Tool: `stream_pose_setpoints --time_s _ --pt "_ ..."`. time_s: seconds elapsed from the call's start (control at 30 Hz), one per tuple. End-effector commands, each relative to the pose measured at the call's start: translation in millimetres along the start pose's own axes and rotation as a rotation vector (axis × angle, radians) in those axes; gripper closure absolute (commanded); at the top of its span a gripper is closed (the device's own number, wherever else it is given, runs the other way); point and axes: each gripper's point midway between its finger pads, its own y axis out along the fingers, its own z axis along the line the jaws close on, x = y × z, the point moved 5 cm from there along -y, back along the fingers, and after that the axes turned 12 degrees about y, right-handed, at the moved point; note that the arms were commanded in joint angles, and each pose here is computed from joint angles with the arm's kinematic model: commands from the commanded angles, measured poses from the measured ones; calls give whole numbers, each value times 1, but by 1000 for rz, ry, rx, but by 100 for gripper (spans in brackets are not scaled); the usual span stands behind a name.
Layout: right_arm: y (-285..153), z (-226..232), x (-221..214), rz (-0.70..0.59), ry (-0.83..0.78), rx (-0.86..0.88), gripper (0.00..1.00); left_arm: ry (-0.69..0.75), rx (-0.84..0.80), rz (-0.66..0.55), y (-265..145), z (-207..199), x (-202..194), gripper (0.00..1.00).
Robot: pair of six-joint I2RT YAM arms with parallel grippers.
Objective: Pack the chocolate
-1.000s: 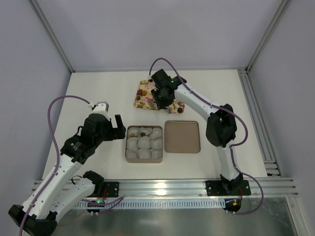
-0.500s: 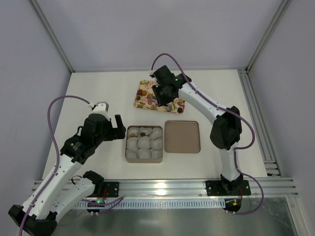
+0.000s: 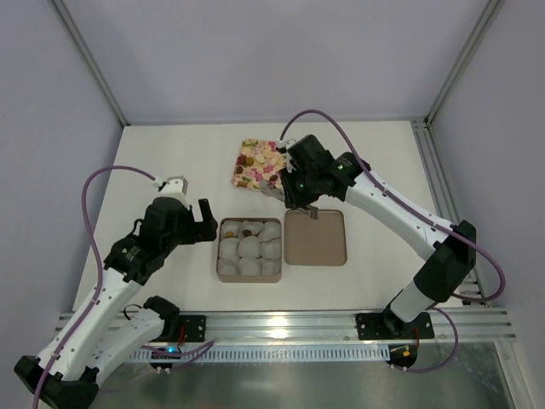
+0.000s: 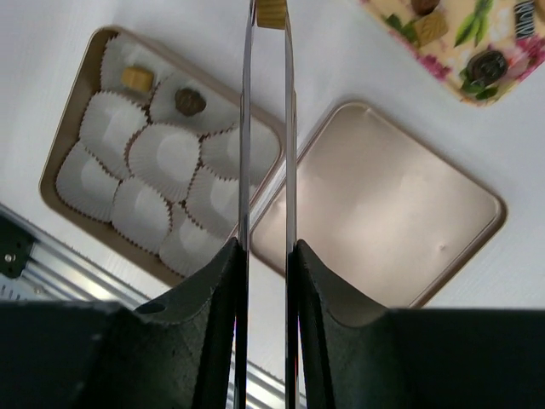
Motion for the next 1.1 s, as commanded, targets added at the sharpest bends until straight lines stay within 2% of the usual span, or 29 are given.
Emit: stream_pose_setpoints --time_s 0.0,0.37,0.97,1.07 --pt "-22 17 -17 -46 3 60 68 -4 8 -18 -2 2 2 0" --pt "-28 20 -75 13 -22 33 68 -4 1 -16 -2 1 2 0" --pt "-10 16 -93 73 -61 -20 66 -3 4 -14 -1 1 2 0" --pt "-10 15 -95 80 -66 -26 63 -3 5 -11 0 1 1 0"
